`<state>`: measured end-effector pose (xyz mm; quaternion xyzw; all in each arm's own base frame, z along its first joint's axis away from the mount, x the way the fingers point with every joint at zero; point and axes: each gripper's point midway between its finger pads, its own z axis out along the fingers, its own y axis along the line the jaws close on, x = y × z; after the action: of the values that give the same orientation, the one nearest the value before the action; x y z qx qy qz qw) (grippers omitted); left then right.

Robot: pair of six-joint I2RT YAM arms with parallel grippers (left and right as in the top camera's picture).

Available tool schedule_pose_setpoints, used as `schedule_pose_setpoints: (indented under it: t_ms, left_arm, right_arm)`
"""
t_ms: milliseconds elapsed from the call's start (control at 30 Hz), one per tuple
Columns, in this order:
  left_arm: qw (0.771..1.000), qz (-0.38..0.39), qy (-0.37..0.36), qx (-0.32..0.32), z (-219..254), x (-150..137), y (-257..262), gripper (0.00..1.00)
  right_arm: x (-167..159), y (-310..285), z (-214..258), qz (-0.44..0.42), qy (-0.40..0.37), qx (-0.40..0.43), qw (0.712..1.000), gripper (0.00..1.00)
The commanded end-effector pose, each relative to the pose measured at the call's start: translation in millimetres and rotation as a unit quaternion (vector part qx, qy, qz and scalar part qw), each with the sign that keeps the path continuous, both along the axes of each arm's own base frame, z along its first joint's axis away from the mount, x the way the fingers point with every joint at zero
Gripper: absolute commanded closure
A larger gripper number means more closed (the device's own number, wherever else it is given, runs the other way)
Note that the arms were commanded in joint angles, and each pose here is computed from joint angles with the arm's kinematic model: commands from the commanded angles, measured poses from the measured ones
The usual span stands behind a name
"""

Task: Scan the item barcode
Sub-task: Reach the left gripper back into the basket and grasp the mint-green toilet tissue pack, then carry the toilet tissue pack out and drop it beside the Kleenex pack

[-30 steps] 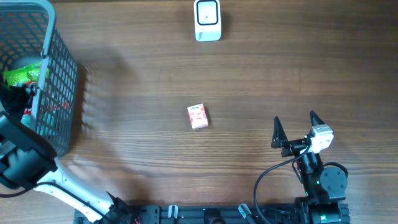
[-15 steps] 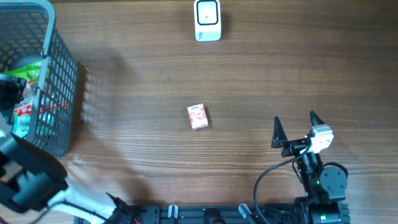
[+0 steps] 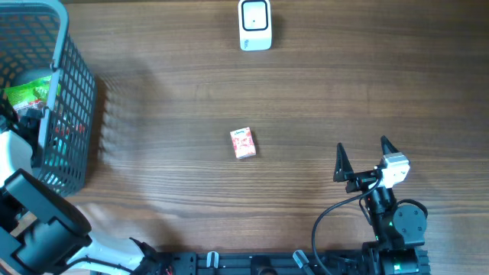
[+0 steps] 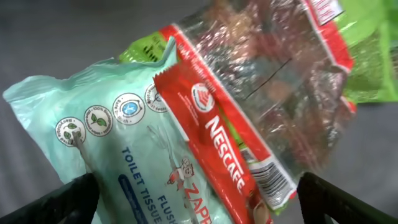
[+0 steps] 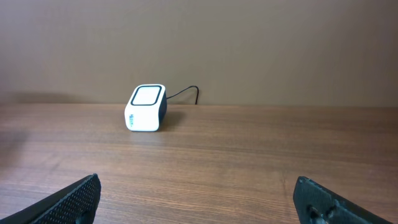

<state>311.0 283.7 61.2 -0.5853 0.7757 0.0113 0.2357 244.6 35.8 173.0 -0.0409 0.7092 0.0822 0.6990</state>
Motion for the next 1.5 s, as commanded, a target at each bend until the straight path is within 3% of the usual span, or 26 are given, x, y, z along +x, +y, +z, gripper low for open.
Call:
schedule_pose_setpoints:
  t_ms: [0,233,367,500,600,667,700,733,833,967,1100,1167,1300,1467]
  left_arm:
    - [1.000,-0.020,-0.014,-0.007,-2.8,4.2,-1.3,0.00]
    - [0.999,-0.010,-0.004,-0.036,-24.9,3.0,-6.8,0.00]
    - [0.997,-0.032,-0.035,-0.066,-24.2,15.2,-18.0,0.00]
    - [0.997,-0.021,0.002,-0.074,-33.8,0.6,-22.3,0.03]
    - [0.996,-0.014,0.031,-0.078,-47.3,-11.2,-26.4,0.29]
    - [0.996,-0.014,0.033,-0.080,-48.3,-11.7,-27.0,0.60]
    - [0.996,-0.015,0.028,-0.079,-45.0,-10.3,-26.9,0.68]
    - [0.997,-0.016,0.022,-0.074,-38.9,-8.7,-25.6,0.71]
    - [0.999,-0.016,-0.007,-0.045,0.3,-0.2,-15.5,0.72]
    - [0.997,-0.006,-0.066,0.036,97.7,8.0,2.0,0.76]
    - [0.981,0.010,-0.158,0.110,222.4,-5.0,-9.7,0.76]
    - [0.973,0.003,-0.191,0.130,259.8,-16.1,-28.0,0.78]
    - [0.963,-0.057,-0.238,0.109,293.9,-31.4,-90.0,0.78]
    - [0.958,-0.182,-0.222,0.010,279.1,-33.9,-188.0,0.81]
  right_arm:
    - [0.4,-2.7,0.6,-0.007,-0.002,-0.003,1.000,0.00]
    - [0.4,-2.7,0.6,-0.007,-0.002,-0.003,1.000,0.00]
    - [0.4,-2.7,0.6,-0.007,-0.002,-0.003,1.000,0.00]
    - [0.4,-2.7,0.6,-0.007,-0.002,-0.003,1.000,0.00]
    - [0.4,-2.7,0.6,-0.007,-0.002,-0.003,1.000,0.00]
    - [0.4,-2.7,0.6,-0.007,-0.002,-0.003,1.000,0.00]
    - [0.4,-2.7,0.6,-0.007,-0.002,-0.003,1.000,0.00]
    - [0.4,-2.7,0.6,-0.007,-0.002,-0.003,1.000,0.00]
    - [0.4,-2.7,0.6,-0.007,-0.002,-0.003,1.000,0.00]
    - [0.4,-2.7,0.6,-0.007,-0.002,-0.002,1.000,0.00]
    - [0.4,-2.7,0.6,-0.007,-0.002,-0.003,1.000,0.00]
    - [0.4,-2.7,0.6,-0.007,-0.002,-0.002,1.000,0.00]
    - [0.4,-2.7,0.6,-0.007,-0.002,-0.002,1.000,0.00]
    - [0.4,-2.7,0.5,-0.007,-0.002,-0.003,1.000,0.00]
